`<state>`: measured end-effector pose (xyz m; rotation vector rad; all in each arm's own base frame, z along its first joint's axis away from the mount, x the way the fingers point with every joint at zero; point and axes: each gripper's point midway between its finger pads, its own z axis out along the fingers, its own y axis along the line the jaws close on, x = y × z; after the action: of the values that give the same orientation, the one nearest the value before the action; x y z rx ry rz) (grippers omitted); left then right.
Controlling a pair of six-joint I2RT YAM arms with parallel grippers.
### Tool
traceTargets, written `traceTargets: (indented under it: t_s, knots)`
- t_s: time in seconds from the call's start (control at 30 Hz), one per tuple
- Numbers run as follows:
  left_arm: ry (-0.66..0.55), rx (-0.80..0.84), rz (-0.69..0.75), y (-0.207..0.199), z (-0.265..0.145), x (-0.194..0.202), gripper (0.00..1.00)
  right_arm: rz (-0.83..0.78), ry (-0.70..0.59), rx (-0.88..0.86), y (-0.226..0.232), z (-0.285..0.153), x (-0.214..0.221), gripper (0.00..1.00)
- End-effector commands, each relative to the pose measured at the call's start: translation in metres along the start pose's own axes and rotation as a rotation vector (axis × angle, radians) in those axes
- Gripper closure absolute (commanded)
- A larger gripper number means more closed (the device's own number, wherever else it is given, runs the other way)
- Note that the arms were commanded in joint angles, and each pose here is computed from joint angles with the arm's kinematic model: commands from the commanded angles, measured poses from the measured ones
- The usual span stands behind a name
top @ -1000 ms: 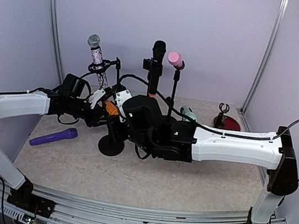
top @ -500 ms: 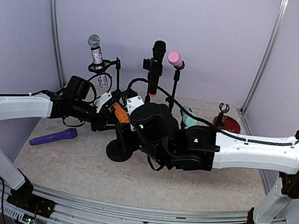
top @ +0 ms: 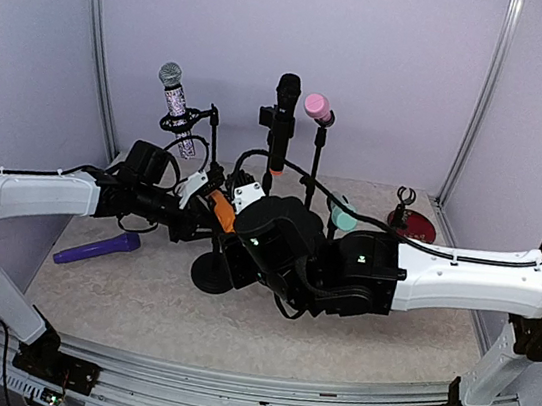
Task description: Remove the microphone from the stand
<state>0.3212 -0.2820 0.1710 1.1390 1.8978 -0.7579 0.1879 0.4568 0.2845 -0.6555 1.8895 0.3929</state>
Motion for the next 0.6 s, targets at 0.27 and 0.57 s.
traceTargets:
  t_s: [0.27,0.57]
  knots:
    - [0.179,-0.366,-0.156,0.094,-0.019,0.067,1.00,-0.008,0.000,-0.147,0.007,-0.097,-0.020,1.00]
    - [0.156,-0.164,-0.067,0.054,-0.027,0.040,0.07,-0.014,0.047,-0.161,0.007,-0.103,-0.015,1.00]
